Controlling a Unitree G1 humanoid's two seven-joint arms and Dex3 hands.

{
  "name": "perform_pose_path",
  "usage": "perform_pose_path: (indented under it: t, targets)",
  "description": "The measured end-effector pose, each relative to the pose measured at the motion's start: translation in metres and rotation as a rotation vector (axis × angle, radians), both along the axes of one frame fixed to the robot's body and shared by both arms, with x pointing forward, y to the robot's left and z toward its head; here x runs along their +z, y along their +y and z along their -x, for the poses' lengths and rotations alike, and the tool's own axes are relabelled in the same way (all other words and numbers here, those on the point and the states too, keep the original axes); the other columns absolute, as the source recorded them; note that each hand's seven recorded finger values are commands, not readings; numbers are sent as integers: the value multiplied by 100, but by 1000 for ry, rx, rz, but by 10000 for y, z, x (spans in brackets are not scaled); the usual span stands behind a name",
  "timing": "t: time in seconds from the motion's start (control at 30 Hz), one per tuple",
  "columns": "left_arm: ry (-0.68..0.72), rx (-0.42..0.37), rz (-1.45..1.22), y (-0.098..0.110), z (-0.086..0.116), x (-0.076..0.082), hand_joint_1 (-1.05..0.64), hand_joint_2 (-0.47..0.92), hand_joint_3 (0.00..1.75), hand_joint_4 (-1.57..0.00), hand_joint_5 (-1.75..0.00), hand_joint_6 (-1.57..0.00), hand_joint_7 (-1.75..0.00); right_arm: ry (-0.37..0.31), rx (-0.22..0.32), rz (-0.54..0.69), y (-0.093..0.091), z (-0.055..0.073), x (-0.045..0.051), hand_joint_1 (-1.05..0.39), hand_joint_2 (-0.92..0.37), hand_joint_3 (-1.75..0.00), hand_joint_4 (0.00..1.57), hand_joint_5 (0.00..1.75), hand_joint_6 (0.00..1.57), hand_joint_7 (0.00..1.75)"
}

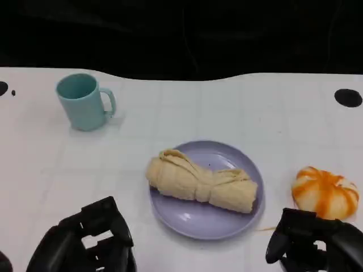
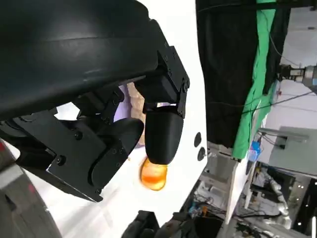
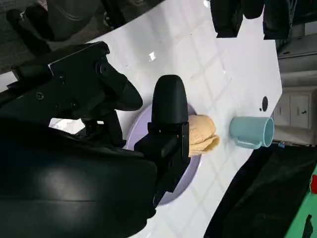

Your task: Grasp the towel on the left side of the plate with the left hand and place it into the plate.

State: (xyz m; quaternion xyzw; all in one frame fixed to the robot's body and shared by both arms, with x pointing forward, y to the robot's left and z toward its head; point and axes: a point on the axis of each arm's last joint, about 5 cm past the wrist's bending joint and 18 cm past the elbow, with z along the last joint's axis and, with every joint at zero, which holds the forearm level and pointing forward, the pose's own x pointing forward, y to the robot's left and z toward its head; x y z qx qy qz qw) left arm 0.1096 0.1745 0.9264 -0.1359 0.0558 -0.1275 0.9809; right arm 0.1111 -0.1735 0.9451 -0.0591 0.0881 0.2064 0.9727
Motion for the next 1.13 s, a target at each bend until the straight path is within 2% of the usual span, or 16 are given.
perform_pose_path:
  t: [0.33, 0.6, 0.8, 1.13]
  targets:
    - [34, -2, 16, 1, -51, -82, -5, 44, 143, -89, -175, -80, -162, 4, 0, 3, -24, -11, -39, 1, -65, -107, 69, 175, 60, 151]
    - [39, -28, 36, -87, -80, -118, -6, 41, 144, -89, -175, -80, -161, 2, 1, 7, -40, -38, -68, 3, -66, -107, 69, 175, 60, 150]
    - [11, -4, 54, -111, -76, -123, -7, 42, 145, -89, -175, -78, -164, -4, 3, 6, -52, -49, -89, 4, -65, -108, 71, 175, 60, 151]
    - [45, 29, 66, -74, -80, -126, -7, 43, 144, -87, -175, -77, -164, -7, 1, 11, -66, -49, -82, 3, -64, -109, 68, 175, 60, 150]
